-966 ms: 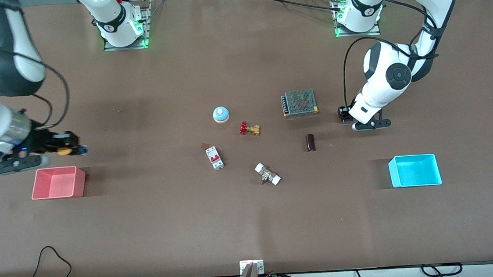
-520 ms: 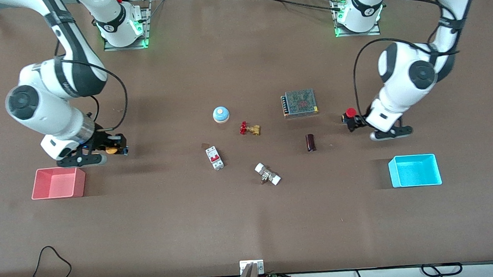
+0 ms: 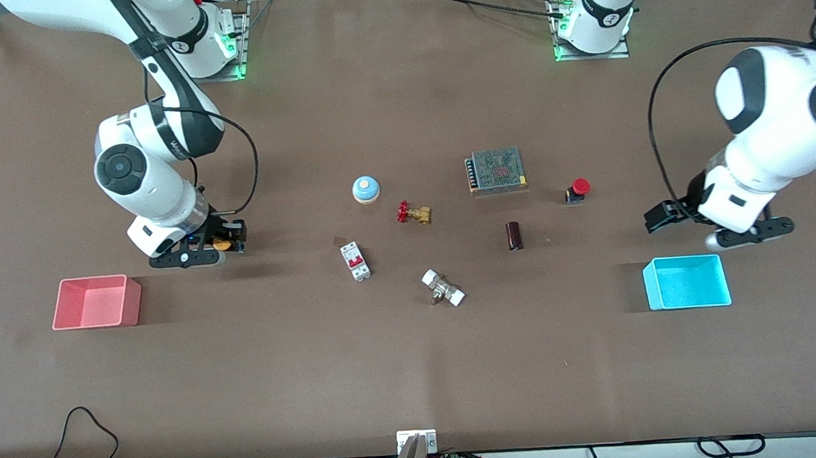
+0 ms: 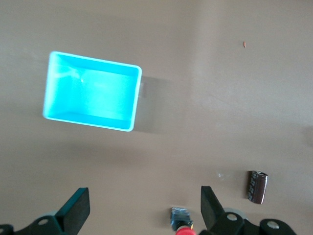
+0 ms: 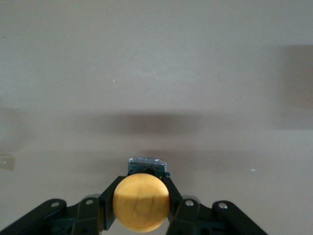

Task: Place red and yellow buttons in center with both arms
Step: 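Lower the red button with the left gripper while the right gripper carries the yellow button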

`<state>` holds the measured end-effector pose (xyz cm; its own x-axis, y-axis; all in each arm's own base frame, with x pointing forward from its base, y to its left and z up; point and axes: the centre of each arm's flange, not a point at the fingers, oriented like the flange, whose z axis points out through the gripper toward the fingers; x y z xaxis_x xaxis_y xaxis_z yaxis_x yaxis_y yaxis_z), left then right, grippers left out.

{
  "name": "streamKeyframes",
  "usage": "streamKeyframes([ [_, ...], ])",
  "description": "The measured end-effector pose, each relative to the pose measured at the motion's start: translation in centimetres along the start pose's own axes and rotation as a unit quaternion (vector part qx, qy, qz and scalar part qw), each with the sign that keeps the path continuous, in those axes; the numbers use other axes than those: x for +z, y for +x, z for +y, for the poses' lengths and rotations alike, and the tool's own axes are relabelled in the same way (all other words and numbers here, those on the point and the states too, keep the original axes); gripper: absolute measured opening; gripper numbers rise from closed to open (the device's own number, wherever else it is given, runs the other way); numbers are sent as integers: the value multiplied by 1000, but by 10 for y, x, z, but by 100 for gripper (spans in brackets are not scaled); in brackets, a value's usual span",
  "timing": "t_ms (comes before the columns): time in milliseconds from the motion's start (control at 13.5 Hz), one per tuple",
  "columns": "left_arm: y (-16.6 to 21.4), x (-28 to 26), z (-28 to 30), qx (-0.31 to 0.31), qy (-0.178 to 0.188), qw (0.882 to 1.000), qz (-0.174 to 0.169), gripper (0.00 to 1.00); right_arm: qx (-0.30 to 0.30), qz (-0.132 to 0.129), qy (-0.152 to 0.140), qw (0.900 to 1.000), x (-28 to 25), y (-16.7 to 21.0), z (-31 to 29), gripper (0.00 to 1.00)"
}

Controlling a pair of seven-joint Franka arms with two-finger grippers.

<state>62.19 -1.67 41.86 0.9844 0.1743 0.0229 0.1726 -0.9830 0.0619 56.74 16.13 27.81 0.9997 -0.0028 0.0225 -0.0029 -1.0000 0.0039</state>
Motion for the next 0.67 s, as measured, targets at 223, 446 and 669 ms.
streamKeyframes([
  [223, 8, -51, -8, 5, 3, 1000, -16, 100, 1, 14, -4, 1000, 11, -3, -20, 37],
  [446, 9, -96, -5, 8, 2, 1000, -16, 100, -5, 26, -12, 1000, 24, -3, -25, 37],
  [669, 7, -131, -15, 1, 4, 1000, -23, 100, -19, 33, -14, 999, 38, -5, -34, 37],
])
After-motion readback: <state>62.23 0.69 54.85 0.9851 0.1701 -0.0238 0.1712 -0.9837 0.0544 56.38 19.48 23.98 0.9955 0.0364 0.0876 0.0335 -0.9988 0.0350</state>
